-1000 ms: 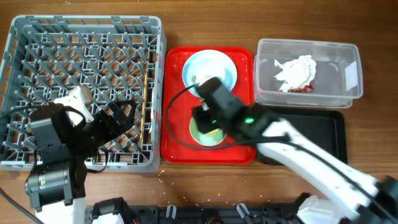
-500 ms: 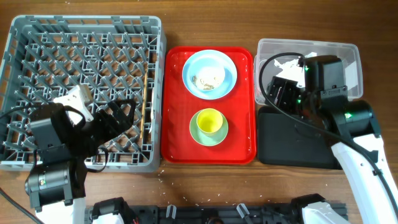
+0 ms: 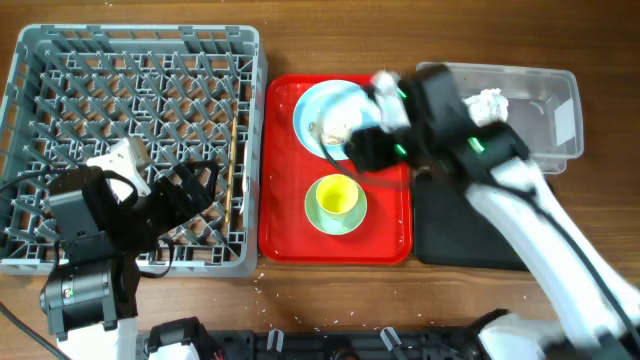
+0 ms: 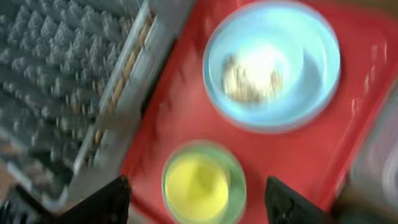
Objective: Sort waste into correct bins and load items into the dishwasher rack
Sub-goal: 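Reach the right gripper toward the blue plate on the red tray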
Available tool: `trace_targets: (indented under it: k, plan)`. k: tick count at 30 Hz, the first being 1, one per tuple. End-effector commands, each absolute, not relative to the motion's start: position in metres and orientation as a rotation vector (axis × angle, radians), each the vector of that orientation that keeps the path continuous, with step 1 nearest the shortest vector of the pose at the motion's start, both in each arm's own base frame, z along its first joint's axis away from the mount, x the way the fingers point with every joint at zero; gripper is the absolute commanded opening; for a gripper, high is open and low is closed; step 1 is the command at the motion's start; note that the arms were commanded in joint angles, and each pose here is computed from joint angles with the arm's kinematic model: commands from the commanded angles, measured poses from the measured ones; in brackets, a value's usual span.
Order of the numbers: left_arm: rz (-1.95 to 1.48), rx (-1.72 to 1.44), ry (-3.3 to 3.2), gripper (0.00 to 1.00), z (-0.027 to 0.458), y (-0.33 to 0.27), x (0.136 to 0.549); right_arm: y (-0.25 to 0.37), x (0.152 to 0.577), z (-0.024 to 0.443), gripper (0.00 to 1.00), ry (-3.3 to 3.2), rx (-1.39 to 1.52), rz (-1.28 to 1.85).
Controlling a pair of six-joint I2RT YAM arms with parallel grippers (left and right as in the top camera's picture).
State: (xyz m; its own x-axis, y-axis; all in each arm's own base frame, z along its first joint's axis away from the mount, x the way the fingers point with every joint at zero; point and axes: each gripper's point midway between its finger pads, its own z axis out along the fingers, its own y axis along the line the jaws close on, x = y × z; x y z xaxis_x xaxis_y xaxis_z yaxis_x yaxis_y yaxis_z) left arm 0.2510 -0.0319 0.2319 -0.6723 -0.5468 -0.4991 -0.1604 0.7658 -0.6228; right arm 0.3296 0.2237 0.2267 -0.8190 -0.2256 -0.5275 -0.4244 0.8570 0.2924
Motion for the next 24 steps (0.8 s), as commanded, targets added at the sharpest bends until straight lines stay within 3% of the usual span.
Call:
trace_targets:
  k: [1, 3, 5, 7, 18, 24]
  plan:
    - [-0.716, -0.528, 2.249, 1.0, 0.234, -0.031, 0.251, 0.253, 0.389, 0.244, 0.67, 2.509, -0.559, 0.468]
    - [-0.716, -0.528, 2.249, 1.0, 0.234, -0.031, 0.251, 0.27, 0.419, 0.231, 0.59, 2.517, -0.592, 0.455]
    - [-0.716, -0.528, 2.249, 1.0, 0.234, -0.031, 0.251, 0.283, 0.441, 0.189, 0.41, 2.549, -0.594, 0.423]
    - [-0.716, -0.528, 2.249, 1.0, 0.234, -0.031, 0.251, 0.299, 0.446, 0.128, 0.34, 2.638, -0.634, 0.396]
    - [-0.716, -0.528, 2.249, 1.0, 0.234, -0.031, 0.251, 0.29, 0.417, 0.032, 0.34, 2.773, -0.712, 0.132]
    - [-0.716, -0.528, 2.249, 1.0, 0.234, -0.031, 0.251, 0.289, 0.415, 0.027, 0.11, 2.779, -0.716, 0.128]
